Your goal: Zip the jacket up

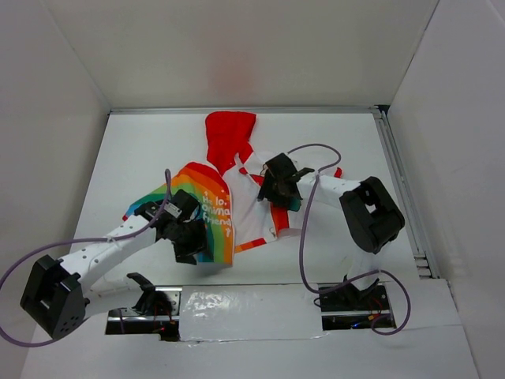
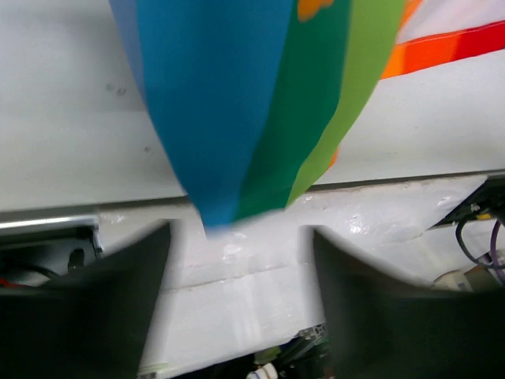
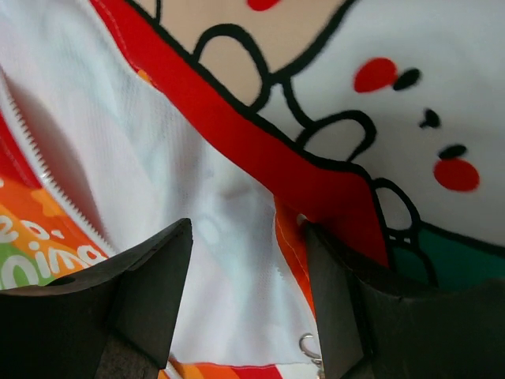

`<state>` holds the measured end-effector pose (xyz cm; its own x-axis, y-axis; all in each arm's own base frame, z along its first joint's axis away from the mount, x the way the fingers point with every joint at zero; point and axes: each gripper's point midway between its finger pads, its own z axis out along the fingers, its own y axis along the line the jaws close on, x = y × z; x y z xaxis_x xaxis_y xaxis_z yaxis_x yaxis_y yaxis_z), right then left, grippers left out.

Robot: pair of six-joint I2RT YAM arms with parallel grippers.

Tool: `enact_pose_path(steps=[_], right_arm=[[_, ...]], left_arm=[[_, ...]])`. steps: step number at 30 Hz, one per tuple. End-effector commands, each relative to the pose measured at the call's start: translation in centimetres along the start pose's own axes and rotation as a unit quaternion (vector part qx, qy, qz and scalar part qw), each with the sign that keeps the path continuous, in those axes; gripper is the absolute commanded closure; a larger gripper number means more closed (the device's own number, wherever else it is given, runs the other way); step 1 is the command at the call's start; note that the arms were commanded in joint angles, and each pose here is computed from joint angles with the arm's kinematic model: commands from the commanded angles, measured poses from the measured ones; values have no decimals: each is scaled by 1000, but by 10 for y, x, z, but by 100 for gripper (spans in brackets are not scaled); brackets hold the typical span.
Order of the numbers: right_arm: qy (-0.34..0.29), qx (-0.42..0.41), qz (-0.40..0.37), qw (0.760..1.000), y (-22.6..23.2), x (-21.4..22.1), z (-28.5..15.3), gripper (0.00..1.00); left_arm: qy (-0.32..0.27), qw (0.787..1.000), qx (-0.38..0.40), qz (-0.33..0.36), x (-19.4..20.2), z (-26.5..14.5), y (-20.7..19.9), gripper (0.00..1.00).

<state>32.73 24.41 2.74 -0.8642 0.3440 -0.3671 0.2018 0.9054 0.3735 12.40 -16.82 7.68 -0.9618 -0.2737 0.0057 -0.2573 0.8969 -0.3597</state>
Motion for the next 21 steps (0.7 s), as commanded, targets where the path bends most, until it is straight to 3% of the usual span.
enact_pose_path(steps=[1, 9, 15, 21], right_arm=[[-20, 18, -3, 1000, -2, -16, -1, 34], [-70, -27, -71, 995, 23, -16, -45, 33], [-95, -10, -52, 994, 9, -19, -57, 33], [-83, -4, -44, 996, 2, -14, -52, 33]], left_arm=[[7, 999, -27, -45, 10, -11, 3, 1], [-28, 996, 21, 81, -5, -19, -48, 1], [-13, 993, -79, 81, -16, 5, -47, 1], [31, 991, -89, 96, -14, 44, -52, 24]])
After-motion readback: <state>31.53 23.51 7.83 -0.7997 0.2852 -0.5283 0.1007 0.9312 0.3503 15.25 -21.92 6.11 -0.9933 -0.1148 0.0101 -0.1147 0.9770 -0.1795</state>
